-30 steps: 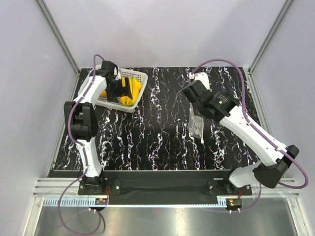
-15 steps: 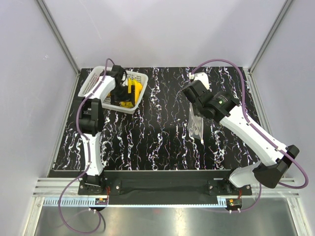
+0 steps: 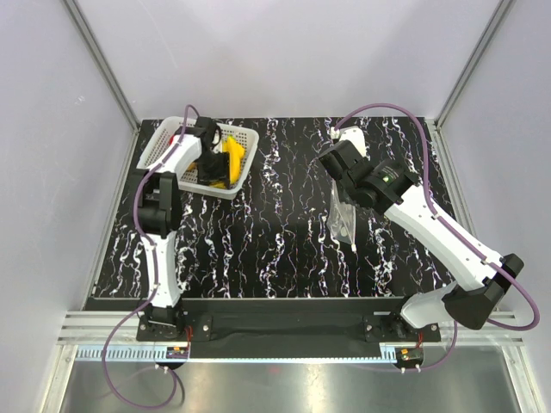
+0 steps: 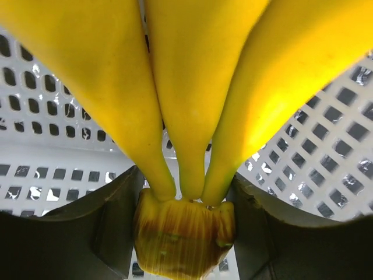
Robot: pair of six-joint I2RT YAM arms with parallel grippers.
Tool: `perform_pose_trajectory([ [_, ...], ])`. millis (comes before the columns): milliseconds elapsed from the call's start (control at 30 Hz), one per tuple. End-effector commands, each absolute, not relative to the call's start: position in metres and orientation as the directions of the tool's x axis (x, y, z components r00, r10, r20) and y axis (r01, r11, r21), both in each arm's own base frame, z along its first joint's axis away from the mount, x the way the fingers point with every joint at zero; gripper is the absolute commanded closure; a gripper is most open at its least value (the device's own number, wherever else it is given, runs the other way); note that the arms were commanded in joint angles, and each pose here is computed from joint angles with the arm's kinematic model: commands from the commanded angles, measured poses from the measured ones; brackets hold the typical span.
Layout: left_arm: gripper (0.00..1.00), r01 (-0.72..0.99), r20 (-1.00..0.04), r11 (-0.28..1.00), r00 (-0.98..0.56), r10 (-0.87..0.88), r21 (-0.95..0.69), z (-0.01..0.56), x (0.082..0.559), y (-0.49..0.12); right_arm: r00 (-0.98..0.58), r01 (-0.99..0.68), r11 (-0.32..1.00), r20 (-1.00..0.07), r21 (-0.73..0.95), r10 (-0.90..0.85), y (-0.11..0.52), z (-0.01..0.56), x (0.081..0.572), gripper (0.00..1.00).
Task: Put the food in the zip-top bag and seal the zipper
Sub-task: Pick up the fake fruit from the bin.
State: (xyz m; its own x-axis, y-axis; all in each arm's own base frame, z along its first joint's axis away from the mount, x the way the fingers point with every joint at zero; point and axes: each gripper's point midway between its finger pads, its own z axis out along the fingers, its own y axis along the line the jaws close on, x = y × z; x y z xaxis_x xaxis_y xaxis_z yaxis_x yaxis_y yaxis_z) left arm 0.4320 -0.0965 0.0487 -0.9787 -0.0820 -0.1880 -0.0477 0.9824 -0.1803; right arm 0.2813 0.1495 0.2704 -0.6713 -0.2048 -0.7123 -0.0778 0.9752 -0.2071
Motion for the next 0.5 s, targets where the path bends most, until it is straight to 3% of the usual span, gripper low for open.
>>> perform_pose_trajectory([
  [0, 0.55, -0.028, -0.386, 0.973, -0.915, -0.117, -0.228, 0.114, 0.452, -0.098, -0.642, -0.072, 0.983, -0.747, -0.168, -0.175, 0.154, 0.284, 0.283, 1.0],
  [200, 0.59, 0.052, -0.537, 0.932, -0.828, -0.16, -0.359, 0.174, 0.446, -0.117, -0.629, -0.077, 0.984, -0.759, -0.158, -0.171, 0.16, 0.286, 0.289, 1.0],
  [467, 0.61, 0.185, -0.616, 0.849, -0.764, -0.193, -0.495, 0.23, 0.413, -0.152, -0.625, -0.109, 0.984, -0.76, -0.141, -0.178, 0.178, 0.285, 0.302, 1.0],
])
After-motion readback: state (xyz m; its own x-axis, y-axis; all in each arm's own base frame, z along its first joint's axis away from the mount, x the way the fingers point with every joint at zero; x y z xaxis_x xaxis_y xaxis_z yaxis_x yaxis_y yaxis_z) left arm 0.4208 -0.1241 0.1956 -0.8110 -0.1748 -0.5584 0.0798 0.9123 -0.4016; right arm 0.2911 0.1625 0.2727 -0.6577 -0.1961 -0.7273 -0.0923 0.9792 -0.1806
